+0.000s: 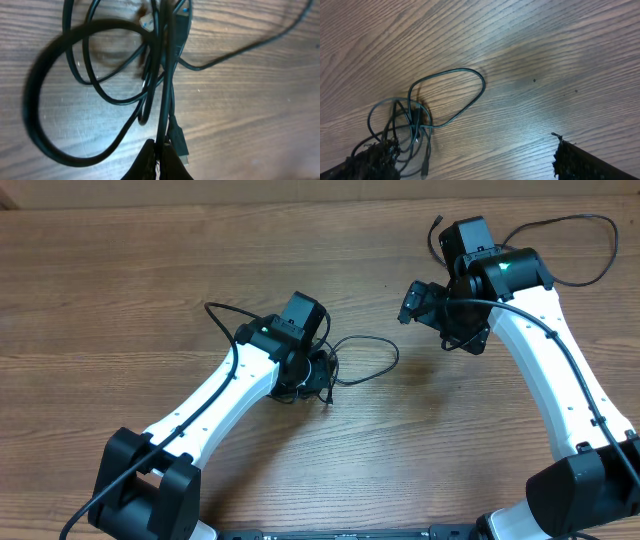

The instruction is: Untangle cables

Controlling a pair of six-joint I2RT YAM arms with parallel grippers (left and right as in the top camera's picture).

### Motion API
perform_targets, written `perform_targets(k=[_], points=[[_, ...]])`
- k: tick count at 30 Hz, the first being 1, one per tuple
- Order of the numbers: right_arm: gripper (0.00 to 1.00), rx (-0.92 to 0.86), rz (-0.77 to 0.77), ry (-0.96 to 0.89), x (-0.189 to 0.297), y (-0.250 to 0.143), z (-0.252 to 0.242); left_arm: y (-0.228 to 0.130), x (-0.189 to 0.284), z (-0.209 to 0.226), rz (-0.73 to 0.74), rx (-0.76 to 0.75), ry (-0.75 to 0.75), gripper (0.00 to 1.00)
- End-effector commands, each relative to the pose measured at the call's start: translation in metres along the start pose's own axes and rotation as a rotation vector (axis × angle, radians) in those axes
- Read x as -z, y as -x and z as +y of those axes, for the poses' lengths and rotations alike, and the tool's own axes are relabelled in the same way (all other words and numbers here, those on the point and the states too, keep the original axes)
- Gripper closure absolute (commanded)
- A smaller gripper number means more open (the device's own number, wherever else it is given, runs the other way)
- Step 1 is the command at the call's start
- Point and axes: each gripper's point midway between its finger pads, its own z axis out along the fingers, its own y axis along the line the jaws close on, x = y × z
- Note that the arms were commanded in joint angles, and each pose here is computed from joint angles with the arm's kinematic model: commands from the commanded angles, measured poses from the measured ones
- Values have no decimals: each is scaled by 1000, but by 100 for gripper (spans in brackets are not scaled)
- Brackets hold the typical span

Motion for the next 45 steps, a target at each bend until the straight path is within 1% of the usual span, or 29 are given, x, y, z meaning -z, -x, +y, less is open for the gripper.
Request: perform_targets(k=[1,7,10,11,13,15,16,17,19,20,22,23,25,27,30,32,34,37,40,42,45], points=[[0,8,3,-7,-2,-2,-1,12,38,-30,-54,-69,-98,96],[0,17,8,-2,-2,-4,3,24,114,-59,-171,-169,-170,96],[0,34,12,2,-3,-8,8,25,151,-69,-236,-189,-207,96],[0,39,13,3,-3,-10,9,24,161,-73,-252,-194,-228,96],[0,47,15,4,-3,-11,11,19,180,-87,-262,-221,-318,96],[0,54,17,5,-3,-13,13,15,194,-98,-277,-271,-385,96],[0,57,18,5,-3,-14,14,17,196,-95,-300,-275,-369,96],[0,61,18,6,-4,-15,15,21,195,-86,-322,-256,-318,96],[0,71,22,7,-4,-18,18,30,189,-52,-365,-128,-139,96],[0,76,26,13,-4,-20,20,32,184,-23,-378,-20,-1,96],[0,81,29,13,-4,-22,21,27,180,-9,-359,29,62,96],[0,86,30,13,-4,-23,22,24,178,-9,-337,29,59,96],[0,90,30,16,-4,-24,24,18,176,-22,-291,-14,-13,96],[0,96,36,28,-4,-26,28,11,180,-50,-254,-112,-157,96],[0,106,56,49,-4,-32,33,3,199,-90,-235,-245,-370,96],[0,111,69,58,-4,-35,36,1,214,-108,-246,-290,-464,96],[0,114,75,58,-4,-37,37,3,224,-113,-274,-305,-490,96],[0,117,75,59,-4,-38,38,10,224,-107,-306,-287,-448,96],[0,118,71,62,-4,-37,38,8,222,-104,-295,-262,-435,96],[0,118,69,64,-4,-37,39,4,223,-109,-272,-265,-469,96],[0,118,67,60,-5,-36,38,-4,231,-123,-243,-300,-559,96]])
